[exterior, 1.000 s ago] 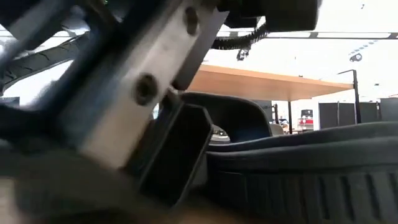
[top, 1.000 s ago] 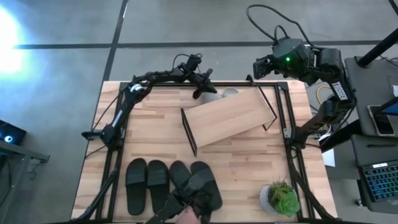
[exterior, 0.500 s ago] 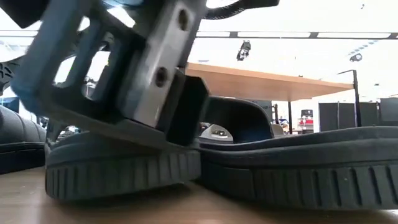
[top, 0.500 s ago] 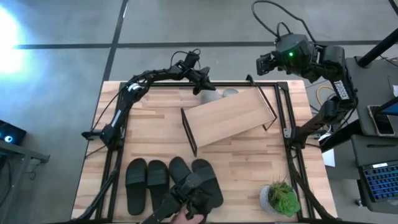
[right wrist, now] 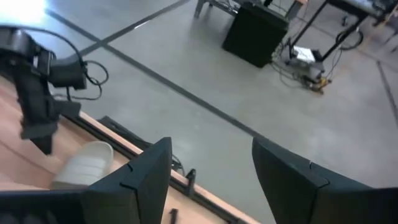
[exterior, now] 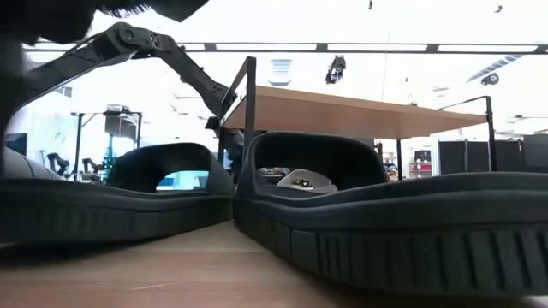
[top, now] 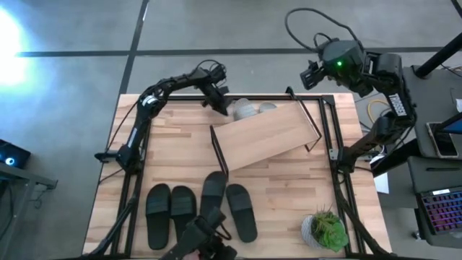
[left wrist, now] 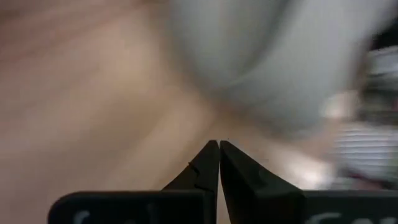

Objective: Pick and place slides into the shelf
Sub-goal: Adjust the left gray slide under the shelf

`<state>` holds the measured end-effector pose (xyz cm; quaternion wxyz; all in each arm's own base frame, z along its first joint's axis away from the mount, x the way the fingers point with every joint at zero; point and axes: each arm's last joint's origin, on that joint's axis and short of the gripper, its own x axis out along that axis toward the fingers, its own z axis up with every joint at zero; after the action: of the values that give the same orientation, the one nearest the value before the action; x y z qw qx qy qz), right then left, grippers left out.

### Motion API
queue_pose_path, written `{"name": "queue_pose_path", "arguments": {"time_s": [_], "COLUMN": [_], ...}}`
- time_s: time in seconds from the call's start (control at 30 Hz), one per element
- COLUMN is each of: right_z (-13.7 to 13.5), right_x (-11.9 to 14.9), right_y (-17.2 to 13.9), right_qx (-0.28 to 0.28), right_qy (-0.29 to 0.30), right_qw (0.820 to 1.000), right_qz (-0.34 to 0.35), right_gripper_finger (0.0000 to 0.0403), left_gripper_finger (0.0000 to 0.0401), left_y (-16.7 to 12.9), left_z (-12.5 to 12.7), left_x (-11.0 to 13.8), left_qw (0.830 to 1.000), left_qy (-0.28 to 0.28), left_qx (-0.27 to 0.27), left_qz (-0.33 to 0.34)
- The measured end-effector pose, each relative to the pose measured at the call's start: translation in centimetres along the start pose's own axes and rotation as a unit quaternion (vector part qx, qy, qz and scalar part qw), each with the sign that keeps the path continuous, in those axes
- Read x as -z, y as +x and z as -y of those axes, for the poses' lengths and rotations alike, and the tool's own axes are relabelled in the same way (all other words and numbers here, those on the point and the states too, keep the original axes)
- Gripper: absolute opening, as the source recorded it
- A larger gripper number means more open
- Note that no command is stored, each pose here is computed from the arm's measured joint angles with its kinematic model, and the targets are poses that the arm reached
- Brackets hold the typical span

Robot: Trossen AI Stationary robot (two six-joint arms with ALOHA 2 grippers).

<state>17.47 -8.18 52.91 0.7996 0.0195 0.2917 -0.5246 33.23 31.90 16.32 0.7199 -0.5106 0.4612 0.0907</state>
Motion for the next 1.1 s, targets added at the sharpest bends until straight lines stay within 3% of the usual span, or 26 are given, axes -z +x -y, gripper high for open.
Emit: {"name": "queue_pose_path", "arguments": {"time_s": [0.03,0.1,0.2,0.23,0.4,0.67,0.87,1.1], "right_z": [0.1,0.2,0.5,0.7,2.1,4.4,4.3,2.6], "right_x": [0.0,0.0,0.1,0.2,0.7,1.6,1.6,0.9], "right_y": [-0.1,-0.2,-0.5,-0.7,-2.0,-4.2,-4.1,-2.6], "right_qx": [0.001,0.001,-0.002,-0.005,-0.009,-0.027,-0.040,-0.034], "right_qy": [-0.011,-0.025,-0.048,-0.055,-0.044,-0.009,-0.009,-0.030], "right_qw": [1.000,1.000,0.999,0.998,0.999,0.999,0.998,0.999], "right_qz": [0.001,0.002,0.005,0.007,0.022,0.047,0.044,0.026], "right_gripper_finger": [0.0215,0.0215,0.0215,0.0215,0.0215,0.0215,0.0215,0.0215], "left_gripper_finger": [0.0000,0.0000,0.0000,0.0000,0.0000,0.0000,0.0000,0.0000], "left_y": [-0.2,-0.5,-0.9,-0.9,0.0,2.0,2.8,4.2], "left_z": [0.1,0.5,1.6,1.9,1.3,2.4,3.4,3.1], "left_x": [0.1,0.0,-0.3,-0.5,-0.6,0.6,0.4,-0.4], "left_qw": [1.000,1.000,0.986,0.982,0.993,0.994,0.996,0.998], "left_qy": [0.009,0.025,0.084,0.083,0.063,0.106,0.089,0.045], "left_qx": [-0.020,-0.008,0.145,0.170,0.099,0.023,0.015,0.052], "left_qz": [-0.003,0.001,0.001,0.005,0.016,-0.009,0.004,-0.006]}}
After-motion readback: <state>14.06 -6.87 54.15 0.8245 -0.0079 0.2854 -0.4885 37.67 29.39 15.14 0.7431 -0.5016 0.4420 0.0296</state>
